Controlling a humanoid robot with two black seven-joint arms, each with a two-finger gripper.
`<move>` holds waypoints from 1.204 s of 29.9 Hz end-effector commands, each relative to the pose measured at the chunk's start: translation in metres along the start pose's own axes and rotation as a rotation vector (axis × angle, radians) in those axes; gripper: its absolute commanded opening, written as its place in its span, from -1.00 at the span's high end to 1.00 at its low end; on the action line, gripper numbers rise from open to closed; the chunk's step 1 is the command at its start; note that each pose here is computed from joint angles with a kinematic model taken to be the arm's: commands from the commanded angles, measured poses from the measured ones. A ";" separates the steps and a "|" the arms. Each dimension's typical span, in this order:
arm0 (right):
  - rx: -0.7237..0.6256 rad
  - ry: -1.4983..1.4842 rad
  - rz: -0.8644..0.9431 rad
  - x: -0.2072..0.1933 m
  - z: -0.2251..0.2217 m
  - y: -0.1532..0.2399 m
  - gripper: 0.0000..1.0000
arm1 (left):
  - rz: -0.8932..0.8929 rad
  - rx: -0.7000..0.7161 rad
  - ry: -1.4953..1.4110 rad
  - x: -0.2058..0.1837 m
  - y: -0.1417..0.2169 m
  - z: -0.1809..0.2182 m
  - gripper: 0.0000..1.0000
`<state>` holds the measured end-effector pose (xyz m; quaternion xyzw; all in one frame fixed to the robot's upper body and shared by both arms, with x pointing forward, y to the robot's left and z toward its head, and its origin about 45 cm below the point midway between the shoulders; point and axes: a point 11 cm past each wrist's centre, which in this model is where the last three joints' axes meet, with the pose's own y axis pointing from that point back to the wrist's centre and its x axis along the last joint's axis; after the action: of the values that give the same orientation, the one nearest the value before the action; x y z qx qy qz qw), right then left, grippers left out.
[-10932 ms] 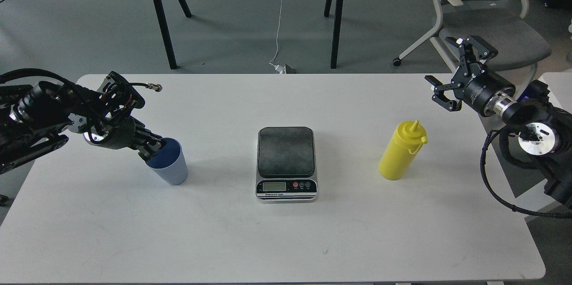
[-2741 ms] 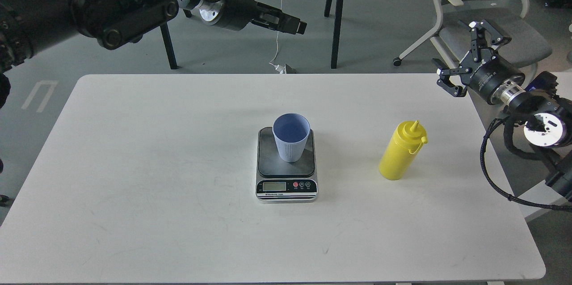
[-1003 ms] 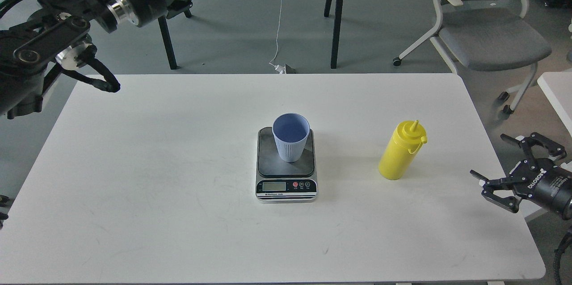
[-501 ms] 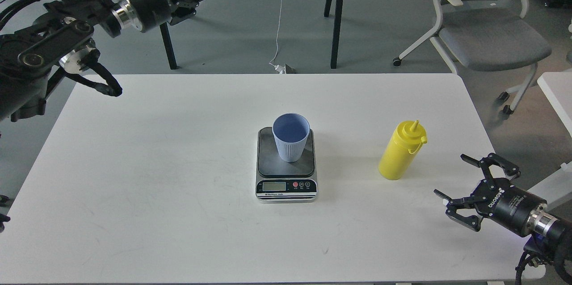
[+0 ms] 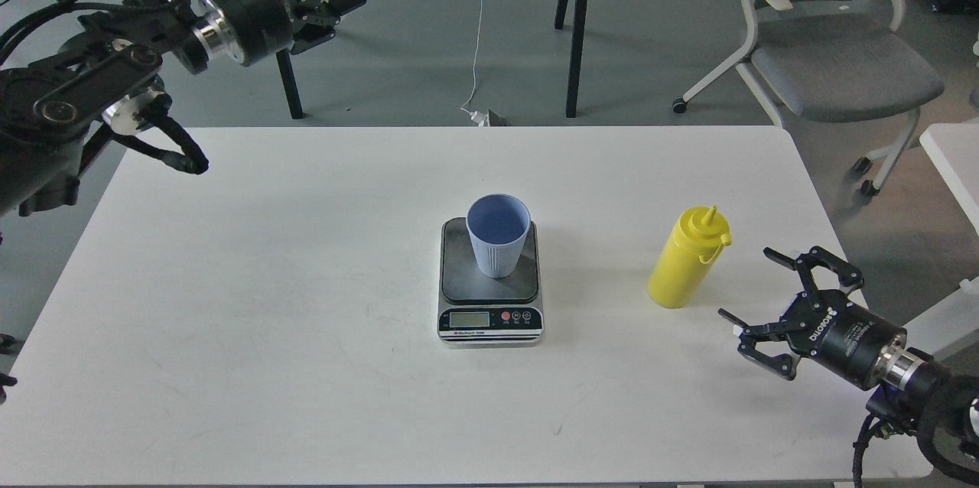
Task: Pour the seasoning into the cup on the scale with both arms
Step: 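Bring the right gripper low toward the yellow squeeze bottle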
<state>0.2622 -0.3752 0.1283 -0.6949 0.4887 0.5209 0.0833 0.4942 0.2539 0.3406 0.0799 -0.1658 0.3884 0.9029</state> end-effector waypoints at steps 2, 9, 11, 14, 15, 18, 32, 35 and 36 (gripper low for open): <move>0.023 0.009 0.003 0.000 -0.009 0.002 -0.99 | -0.003 0.002 0.000 -0.001 0.000 -0.001 -0.98; 0.028 0.004 0.010 0.003 -0.009 0.004 -0.99 | -0.038 0.003 0.017 -0.004 0.001 -0.001 -0.98; 0.028 -0.001 0.023 0.008 -0.007 0.006 -0.99 | -0.040 0.012 0.015 -0.005 0.002 -0.003 -0.98; 0.034 -0.001 0.066 0.022 -0.007 0.013 -0.99 | -0.055 0.036 0.004 -0.008 0.003 -0.009 -0.99; 0.036 0.001 0.084 0.027 -0.007 0.015 -0.99 | -0.062 0.043 -0.002 -0.009 0.003 -0.011 -0.99; 0.046 0.004 0.130 0.042 -0.008 0.023 -0.99 | -0.069 0.051 -0.007 -0.011 0.003 -0.013 -0.99; 0.036 0.025 0.135 0.047 0.000 0.017 -0.99 | -0.096 0.094 -0.026 -0.020 0.007 -0.029 -0.99; 0.029 0.011 0.092 0.036 0.009 0.007 -0.99 | -0.097 0.099 -0.028 -0.020 0.008 -0.030 -0.99; 0.028 0.003 0.083 0.035 0.012 0.004 -0.99 | -0.098 0.102 -0.026 -0.021 0.009 -0.032 -0.99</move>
<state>0.2491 -0.4039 0.0975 -0.6687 0.5370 0.5107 0.0603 0.4827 0.2533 0.3063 0.1360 -0.1551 0.3503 0.9136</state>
